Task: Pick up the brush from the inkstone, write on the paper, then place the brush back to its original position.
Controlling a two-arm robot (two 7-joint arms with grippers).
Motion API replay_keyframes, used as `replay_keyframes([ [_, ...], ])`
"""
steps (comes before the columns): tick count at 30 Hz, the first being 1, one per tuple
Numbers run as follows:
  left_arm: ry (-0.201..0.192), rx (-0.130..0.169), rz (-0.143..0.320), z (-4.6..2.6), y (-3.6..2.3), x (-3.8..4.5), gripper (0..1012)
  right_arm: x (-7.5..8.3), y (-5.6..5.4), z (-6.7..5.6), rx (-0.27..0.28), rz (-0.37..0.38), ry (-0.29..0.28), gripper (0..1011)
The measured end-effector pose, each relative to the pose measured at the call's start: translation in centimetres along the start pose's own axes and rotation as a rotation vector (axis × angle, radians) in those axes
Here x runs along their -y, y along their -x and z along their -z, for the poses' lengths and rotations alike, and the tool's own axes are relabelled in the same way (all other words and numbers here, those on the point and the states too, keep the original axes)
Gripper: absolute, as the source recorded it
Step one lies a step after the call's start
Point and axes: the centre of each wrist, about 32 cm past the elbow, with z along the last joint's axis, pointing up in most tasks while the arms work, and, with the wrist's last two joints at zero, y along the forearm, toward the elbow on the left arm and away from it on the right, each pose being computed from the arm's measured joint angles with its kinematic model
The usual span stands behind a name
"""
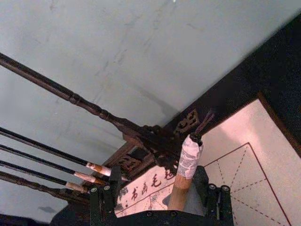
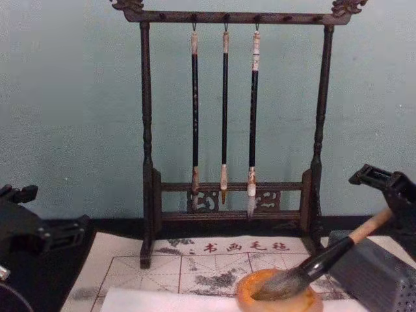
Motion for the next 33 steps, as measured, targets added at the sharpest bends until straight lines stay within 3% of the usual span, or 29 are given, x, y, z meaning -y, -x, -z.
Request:
replay_keyframes([
  [9,0.000,0.000,0.000,0.00,0.00,0.00,1001,1.2,-0.3,0.0,0.003,-0.007,0.001,1002],
  [22,0.000,0.000,0.000,0.00,0.00,0.00,1001,4.8,-1.6,0.5,0.050,-0.018,-0.016,1002],
  [28,0.000,0.000,0.000,0.00,0.00,0.00,1001,6.2,-2.0,1.2,0.145,-0.035,-0.041,1002],
  [33,0.000,0.000,0.000,0.00,0.00,0.00,1001,7.0,-2.3,1.7,0.266,-0.059,-0.054,1002],
])
